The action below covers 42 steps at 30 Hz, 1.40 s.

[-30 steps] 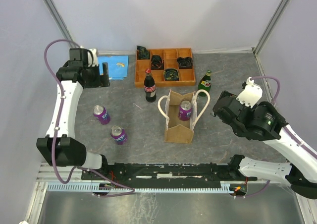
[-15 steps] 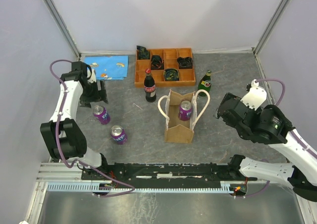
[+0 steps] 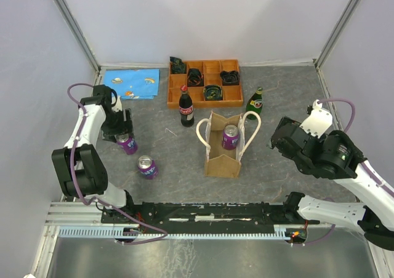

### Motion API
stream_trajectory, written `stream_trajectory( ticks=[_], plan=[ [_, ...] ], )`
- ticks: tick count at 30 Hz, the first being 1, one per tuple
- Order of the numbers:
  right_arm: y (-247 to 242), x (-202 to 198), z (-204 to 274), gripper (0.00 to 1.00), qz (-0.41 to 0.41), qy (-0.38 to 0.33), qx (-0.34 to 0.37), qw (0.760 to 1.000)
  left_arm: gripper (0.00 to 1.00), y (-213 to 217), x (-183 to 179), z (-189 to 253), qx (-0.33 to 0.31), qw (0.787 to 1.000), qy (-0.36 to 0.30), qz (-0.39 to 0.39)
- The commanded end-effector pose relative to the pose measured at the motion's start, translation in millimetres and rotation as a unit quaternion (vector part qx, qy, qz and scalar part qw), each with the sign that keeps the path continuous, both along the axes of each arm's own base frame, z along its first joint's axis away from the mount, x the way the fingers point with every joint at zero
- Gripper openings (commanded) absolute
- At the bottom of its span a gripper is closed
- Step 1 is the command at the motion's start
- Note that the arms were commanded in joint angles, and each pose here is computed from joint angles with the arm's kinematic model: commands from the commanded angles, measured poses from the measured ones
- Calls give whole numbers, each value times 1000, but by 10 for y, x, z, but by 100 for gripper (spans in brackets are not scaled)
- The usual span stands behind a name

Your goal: Place the beverage into the canvas bag

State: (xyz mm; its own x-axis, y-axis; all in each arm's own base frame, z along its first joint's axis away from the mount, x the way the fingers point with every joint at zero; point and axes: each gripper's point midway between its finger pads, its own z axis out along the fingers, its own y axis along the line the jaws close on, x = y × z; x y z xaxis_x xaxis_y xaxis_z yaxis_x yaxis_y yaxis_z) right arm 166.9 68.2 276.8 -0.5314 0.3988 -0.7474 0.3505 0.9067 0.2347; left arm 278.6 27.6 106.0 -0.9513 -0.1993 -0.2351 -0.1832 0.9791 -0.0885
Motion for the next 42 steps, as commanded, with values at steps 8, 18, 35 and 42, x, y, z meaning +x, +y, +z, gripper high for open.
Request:
stream_trajectory(
  ticks=[8,18,35,42],
  plan=[
    [-46,6,8,99,-11,-8,-1,1000,68,32,-19,-137,8,1000,12,0],
    [-16,3,-19,99,-10,-6,7,1000,86,82,-81,-198,21,999,25,-15],
    [5,20,-23,99,-6,-5,3,1000,3,-199,589,899,-20,985,-153,-72],
    [64,62,-30,99,0,-5,-3,1000,3,-1084,979,2208,-66,918,-344,-187]
  ],
)
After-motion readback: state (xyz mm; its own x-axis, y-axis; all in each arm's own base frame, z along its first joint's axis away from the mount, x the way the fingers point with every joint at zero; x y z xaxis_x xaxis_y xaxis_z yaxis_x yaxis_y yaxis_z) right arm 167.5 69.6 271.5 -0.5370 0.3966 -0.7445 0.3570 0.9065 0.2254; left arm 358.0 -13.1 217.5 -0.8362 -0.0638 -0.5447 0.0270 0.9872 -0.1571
